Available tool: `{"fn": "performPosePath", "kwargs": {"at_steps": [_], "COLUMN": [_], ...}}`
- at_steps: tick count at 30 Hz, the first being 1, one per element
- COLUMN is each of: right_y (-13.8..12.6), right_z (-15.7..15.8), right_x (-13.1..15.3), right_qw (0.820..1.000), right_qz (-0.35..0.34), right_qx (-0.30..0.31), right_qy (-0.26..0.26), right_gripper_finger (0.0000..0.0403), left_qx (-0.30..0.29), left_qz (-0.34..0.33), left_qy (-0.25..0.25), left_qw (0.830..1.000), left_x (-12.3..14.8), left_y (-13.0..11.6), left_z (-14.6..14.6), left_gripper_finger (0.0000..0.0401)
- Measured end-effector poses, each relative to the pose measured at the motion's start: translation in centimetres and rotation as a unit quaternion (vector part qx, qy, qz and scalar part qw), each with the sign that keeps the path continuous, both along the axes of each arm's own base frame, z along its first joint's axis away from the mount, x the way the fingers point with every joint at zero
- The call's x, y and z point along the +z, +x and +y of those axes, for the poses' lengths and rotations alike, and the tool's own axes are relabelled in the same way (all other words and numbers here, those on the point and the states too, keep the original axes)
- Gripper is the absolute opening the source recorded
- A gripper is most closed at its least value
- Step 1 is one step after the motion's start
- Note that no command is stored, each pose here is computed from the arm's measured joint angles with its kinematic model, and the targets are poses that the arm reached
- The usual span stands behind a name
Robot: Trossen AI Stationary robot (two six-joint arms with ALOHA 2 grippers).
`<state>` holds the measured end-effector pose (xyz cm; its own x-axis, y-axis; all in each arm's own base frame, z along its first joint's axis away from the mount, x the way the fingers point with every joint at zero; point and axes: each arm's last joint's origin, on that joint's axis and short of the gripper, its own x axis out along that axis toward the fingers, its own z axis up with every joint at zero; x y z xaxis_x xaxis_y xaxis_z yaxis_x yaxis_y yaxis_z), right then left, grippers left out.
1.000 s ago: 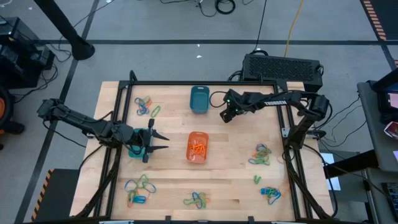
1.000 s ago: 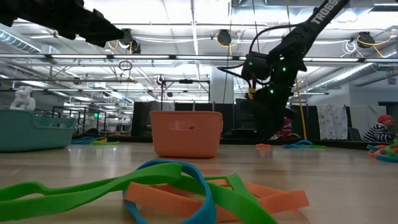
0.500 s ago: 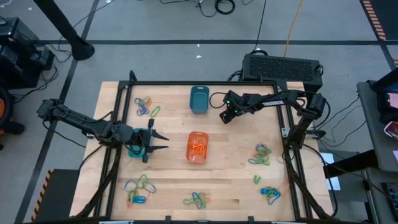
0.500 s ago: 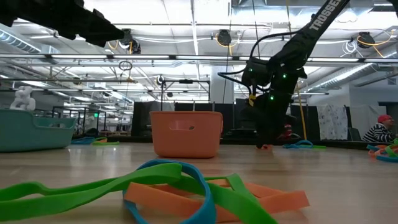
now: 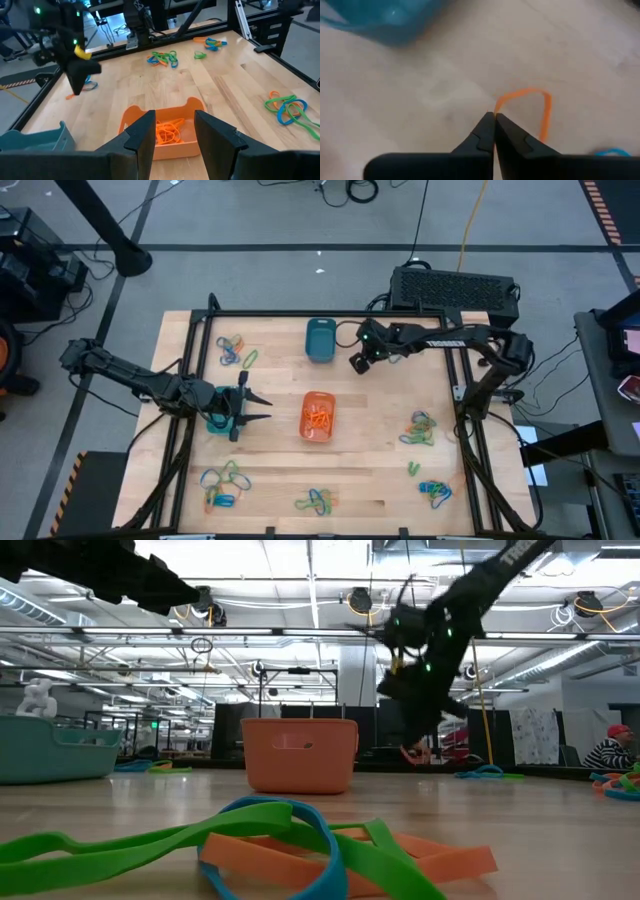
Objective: Sort rubber bands into baskets
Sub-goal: Put the orange rubber band into the orange bin
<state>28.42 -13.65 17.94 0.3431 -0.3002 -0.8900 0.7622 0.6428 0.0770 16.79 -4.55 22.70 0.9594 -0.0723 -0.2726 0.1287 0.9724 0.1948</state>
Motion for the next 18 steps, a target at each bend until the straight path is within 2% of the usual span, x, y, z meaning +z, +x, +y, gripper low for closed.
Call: {"fn": "performPosePath", "kwargs": {"at_steps": [2, 7, 14, 18], "right_y": [0.7, 3.6, 6.1, 6.8], "right_z": [1.1, 5.5, 13.7, 17.0], "right_x": [1.2, 5.2, 7.5, 7.4], "right_qw": [1.000, 0.994, 0.972, 0.965], "right_qz": [0.002, -0.051, -0.129, -0.162], "right_qx": [0.021, 0.099, 0.197, 0.205], "right_qy": [0.002, -0.007, 0.003, -0.006], "right_gripper_finger": [0.0001, 0.0001, 0.0000, 0.0000], "left_qx": [0.000, 0.000, 0.001, 0.001], "left_qz": [0.000, 0.000, 0.000, 0.000], "left_qy": [0.001, 0.002, 0.000, -0.001], "left_qw": [1.000, 1.000, 1.000, 1.000], "left_x": [0.0, 0.0, 0.0, 0.0], "left_y": [0.0, 0.0, 0.0, 0.0], "left_z": [0.0, 0.0, 0.0, 0.0], "left_gripper_finger": [0.0144, 0.0144, 0.0144, 0.0144]}}
